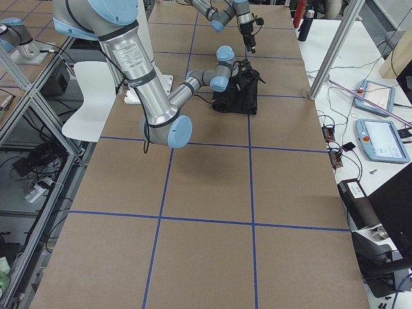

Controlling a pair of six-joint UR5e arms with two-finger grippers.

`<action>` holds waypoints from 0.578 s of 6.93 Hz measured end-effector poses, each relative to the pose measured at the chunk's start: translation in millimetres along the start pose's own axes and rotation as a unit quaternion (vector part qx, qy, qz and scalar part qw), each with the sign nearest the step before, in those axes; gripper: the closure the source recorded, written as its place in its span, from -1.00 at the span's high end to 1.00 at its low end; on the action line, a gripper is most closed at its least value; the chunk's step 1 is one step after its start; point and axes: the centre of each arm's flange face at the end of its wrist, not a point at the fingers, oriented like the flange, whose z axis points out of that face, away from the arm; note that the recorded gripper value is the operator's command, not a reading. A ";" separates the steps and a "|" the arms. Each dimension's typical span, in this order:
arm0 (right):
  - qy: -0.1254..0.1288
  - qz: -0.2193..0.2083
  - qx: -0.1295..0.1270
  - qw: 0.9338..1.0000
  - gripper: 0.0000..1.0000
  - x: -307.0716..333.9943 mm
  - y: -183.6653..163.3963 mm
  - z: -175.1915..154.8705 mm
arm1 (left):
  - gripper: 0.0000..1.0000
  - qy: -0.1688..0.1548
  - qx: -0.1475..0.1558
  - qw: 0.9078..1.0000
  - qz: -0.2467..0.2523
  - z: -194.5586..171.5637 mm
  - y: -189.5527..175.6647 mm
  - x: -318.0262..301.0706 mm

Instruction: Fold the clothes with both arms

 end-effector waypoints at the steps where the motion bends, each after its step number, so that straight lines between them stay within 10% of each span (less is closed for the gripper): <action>1: 0.026 -0.001 -0.004 1.000 -1.00 22.6 -8.0 9.6 | 1.00 0.001 0.000 1.000 0.000 -0.2 -0.1 0.8; 2: 0.048 0.003 -0.006 0.999 -0.33 40.6 -12.2 21.0 | 1.00 0.001 0.001 1.000 0.000 -0.4 -0.1 1.6; 3: 0.064 0.007 -0.007 0.998 0.98 51.1 -14.0 30.2 | 1.00 0.001 0.001 1.000 0.000 -0.6 -0.1 2.2; 4: 0.071 0.011 -0.007 0.997 1.00 55.3 -15.0 35.0 | 1.00 0.002 0.001 1.000 0.001 -0.7 -0.1 2.5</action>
